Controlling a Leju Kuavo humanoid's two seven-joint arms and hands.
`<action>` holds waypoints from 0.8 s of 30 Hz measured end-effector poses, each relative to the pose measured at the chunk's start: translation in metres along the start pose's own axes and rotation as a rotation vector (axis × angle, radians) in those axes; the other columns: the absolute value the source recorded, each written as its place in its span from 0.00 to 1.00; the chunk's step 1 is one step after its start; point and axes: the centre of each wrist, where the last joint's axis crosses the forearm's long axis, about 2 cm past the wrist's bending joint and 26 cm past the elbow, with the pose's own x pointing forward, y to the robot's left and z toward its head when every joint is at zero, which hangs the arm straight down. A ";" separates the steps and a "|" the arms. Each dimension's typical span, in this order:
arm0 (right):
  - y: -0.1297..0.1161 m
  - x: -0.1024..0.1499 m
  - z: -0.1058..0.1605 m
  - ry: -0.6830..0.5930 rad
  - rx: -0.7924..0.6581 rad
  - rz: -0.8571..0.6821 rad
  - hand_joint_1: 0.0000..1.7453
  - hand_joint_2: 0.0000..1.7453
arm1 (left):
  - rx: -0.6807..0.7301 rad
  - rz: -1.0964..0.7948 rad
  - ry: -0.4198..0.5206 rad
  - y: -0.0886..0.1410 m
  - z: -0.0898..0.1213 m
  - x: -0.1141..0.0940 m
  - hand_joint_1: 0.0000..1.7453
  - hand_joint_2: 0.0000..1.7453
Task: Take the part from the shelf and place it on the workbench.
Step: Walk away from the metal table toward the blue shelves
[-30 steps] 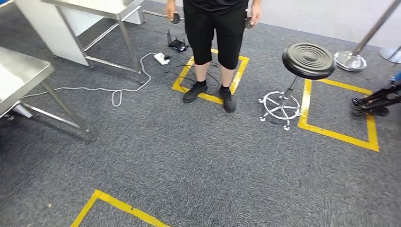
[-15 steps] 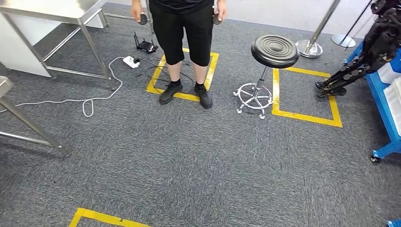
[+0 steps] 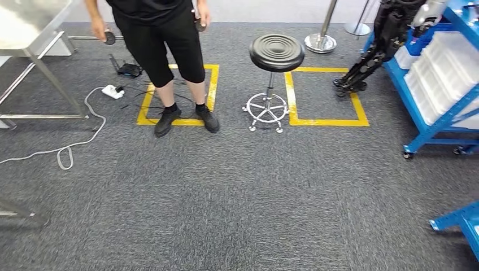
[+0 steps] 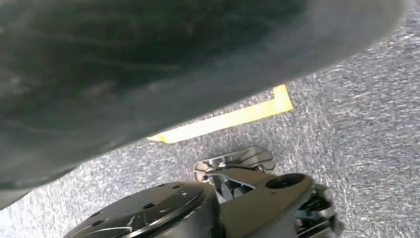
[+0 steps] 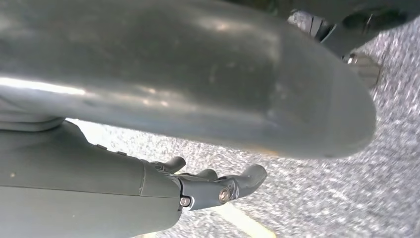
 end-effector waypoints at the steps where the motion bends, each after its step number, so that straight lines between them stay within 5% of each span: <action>1: 0.000 0.000 0.000 0.001 0.000 0.000 0.00 0.00 | 0.001 0.000 0.001 0.000 0.000 0.000 0.00 0.00; 24: 0.000 -0.001 0.000 -0.008 -0.003 0.011 0.00 0.00 | 0.012 -0.007 0.004 0.001 -0.001 0.002 0.00 0.00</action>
